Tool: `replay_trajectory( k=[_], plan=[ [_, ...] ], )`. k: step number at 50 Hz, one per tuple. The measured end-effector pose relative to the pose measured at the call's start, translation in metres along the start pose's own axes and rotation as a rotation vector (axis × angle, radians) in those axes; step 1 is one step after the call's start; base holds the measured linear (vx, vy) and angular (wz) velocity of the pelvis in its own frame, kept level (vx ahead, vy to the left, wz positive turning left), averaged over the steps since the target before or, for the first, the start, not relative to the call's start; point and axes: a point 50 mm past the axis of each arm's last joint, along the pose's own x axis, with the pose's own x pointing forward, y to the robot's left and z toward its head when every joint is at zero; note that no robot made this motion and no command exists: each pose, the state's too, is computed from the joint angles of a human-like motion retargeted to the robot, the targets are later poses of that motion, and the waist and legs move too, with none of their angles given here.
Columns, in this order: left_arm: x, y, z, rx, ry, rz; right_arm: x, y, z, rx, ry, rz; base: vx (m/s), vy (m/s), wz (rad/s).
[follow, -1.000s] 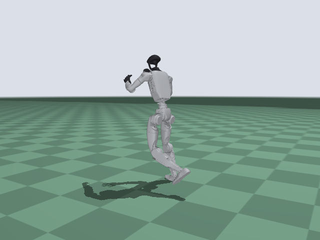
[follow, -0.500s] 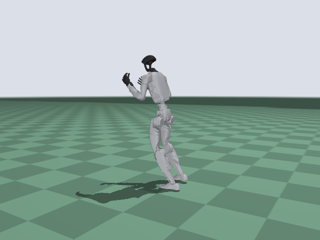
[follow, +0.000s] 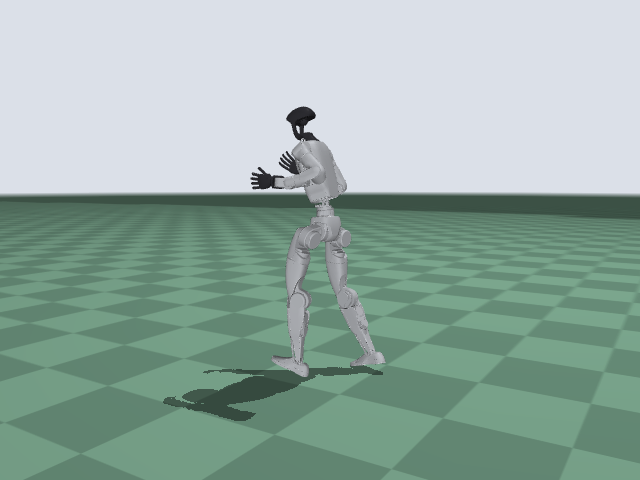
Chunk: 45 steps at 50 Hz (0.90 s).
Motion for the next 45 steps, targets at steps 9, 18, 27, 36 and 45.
replay_trajectory(
  k=[9,18,27,36,45],
  plan=[
    [0.11,-0.1,0.025,-0.009,-0.45,-0.268,-0.063,-0.024,-0.068,-0.121,0.47,-0.127,0.95,0.19,0.35],
    [0.119,-0.161,0.13,-0.132,-0.925,-0.421,-0.065,-0.031,-0.017,-0.121,0.472,-0.113,0.97,0.01,-0.15],
    [0.113,-0.147,0.062,-0.058,-0.616,-0.45,-0.055,-0.038,-0.038,-0.165,0.41,-0.181,0.94,-0.01,-1.91],
    [0.029,-0.033,-0.018,-0.185,-0.062,-0.018,-0.036,-0.015,-0.026,0.047,0.299,-0.104,0.69,0.14,-2.89],
    [-0.032,0.004,-0.03,-0.037,0.242,-0.029,-0.027,-0.013,-0.02,-0.112,0.319,0.099,0.47,0.28,-3.02]
  ],
)
